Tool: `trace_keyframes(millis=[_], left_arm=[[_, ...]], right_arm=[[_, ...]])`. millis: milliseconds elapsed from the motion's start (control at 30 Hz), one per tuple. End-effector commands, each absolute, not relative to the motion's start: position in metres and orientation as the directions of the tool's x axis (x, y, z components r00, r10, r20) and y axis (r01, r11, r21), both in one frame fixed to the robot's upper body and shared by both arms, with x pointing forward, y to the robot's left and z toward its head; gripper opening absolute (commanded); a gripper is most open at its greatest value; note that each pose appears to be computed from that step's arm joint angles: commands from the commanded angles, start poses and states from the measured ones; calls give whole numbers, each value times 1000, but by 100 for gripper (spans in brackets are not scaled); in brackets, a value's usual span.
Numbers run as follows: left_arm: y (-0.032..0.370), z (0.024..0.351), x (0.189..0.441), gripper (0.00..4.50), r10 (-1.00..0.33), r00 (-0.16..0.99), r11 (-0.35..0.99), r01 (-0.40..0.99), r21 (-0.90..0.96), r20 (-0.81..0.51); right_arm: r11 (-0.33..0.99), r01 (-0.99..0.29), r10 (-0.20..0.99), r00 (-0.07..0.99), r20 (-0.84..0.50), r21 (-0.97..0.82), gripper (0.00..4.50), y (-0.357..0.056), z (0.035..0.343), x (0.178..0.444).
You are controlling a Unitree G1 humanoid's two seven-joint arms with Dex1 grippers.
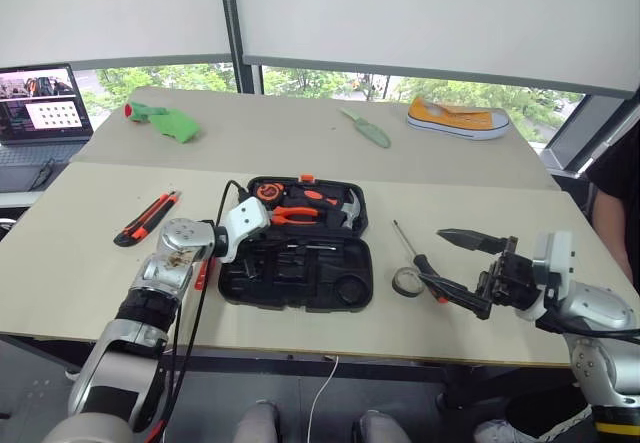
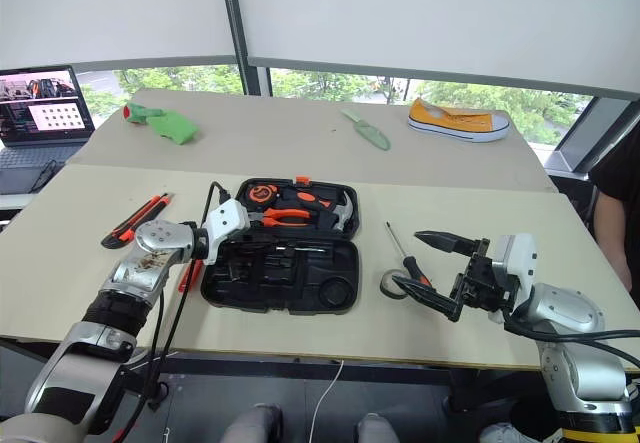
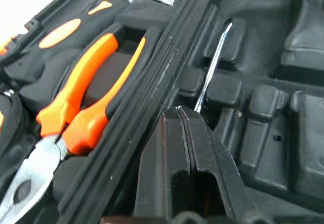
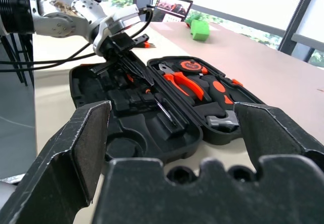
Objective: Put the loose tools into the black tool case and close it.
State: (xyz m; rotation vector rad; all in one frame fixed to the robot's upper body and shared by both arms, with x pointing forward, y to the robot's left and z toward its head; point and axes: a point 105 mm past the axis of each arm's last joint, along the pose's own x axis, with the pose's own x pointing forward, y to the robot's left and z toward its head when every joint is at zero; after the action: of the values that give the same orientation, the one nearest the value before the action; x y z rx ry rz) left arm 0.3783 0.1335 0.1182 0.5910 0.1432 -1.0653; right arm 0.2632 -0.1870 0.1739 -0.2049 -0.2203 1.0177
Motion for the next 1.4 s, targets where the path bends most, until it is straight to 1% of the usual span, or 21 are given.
trace_keyframes(millis=[33, 67, 133, 167, 200, 267, 333, 367, 433, 467, 500, 533, 600, 633, 733, 833, 933, 1033, 1167, 1300, 1400], left_arm=[[129, 106, 378, 6, -780, 491, 368, 861, 350, -388], [129, 109, 377, 6, -794, 489, 372, 861, 347, -362], [125, 147, 373, 55, -874, 472, 414, 848, 332, -116], [126, 160, 370, 70, -889, 456, 421, 846, 327, -36], [128, 171, 365, 109, -901, 432, 417, 849, 325, 26], [145, 175, 352, 174, -919, 394, 372, 864, 338, 4], [161, 177, 336, 249, -930, 365, 329, 881, 341, -47], [167, 179, 329, 287, -934, 353, 313, 881, 353, -52], [179, 183, 319, 354, -930, 367, 331, 874, 356, -36], [185, 184, 316, 385, -922, 386, 353, 866, 355, -24], [195, 183, 314, 422, -909, 417, 395, 865, 309, -5], [204, 181, 311, 444, -896, 445, 428, 862, 273, 1], [220, 170, 294, 444, -900, 434, 417, 877, 238, -25], [227, 160, 285, 444, -904, 422, 400, 890, 218, -66], [240, 145, 267, 444, -897, 427, 405, 898, 172, -114], [238, 143, 260, 444, -902, 418, 393, 898, 199, -105], [231, 146, 262, 444, -909, 409, 386, 898, 212, -79], [225, 150, 263, 444, -914, 401, 376, 896, 237, -67], [221, 153, 265, 444, -915, 400, 375, 893, 249, -57], [216, 153, 263, 444, -918, 394, 368, 894, 255, -54], [212, 154, 261, 444, -921, 386, 362, 896, 259, -47]], right_arm=[[545, -790, 836, 538, 111, -281, 450, -190, 179, 263], [549, -788, 833, 542, 110, -277, 450, -189, 178, 263], [577, -772, 814, 568, 121, -267, 450, -191, 178, 262], [586, -766, 808, 576, 125, -262, 450, -191, 179, 262], [592, -765, 805, 580, 127, -253, 450, -192, 180, 260], [660, -700, 748, 647, 150, -272, 450, -201, 186, 261], [765, -580, 621, 779, 83, -281, 450, -222, 178, 266], [777, -569, 601, 798, 45, -269, 450, -227, 172, 262], [782, -577, 587, 809, -33, -236, 450, -235, 157, 247], [783, -580, 583, 810, -62, -223, 450, -237, 152, 241], [800, -562, 552, 827, -107, -210, 450, -244, 144, 235], [821, -535, 515, 845, -148, -200, 450, -251, 137, 230], [866, -466, 426, 878, -219, -183, 450, -268, 123, 221], [876, -448, 403, 883, -240, -179, 450, -274, 118, 215], [880, -444, 383, 874, -299, -171, 450, -278, 109, 204], [861, -494, 447, 848, -283, -119, 450, -253, 124, 224], [833, -541, 466, 799, -380, -117, 450, -239, 122, 240], [837, -537, 437, 772, -462, -105, 450, -230, 117, 254], [850, -517, 399, 753, -522, -96, 450, -222, 111, 269], [856, -494, 357, 780, -515, -154, 450, -217, 109, 295], [861, -484, 337, 774, -536, -157, 450, -215, 104, 302]])
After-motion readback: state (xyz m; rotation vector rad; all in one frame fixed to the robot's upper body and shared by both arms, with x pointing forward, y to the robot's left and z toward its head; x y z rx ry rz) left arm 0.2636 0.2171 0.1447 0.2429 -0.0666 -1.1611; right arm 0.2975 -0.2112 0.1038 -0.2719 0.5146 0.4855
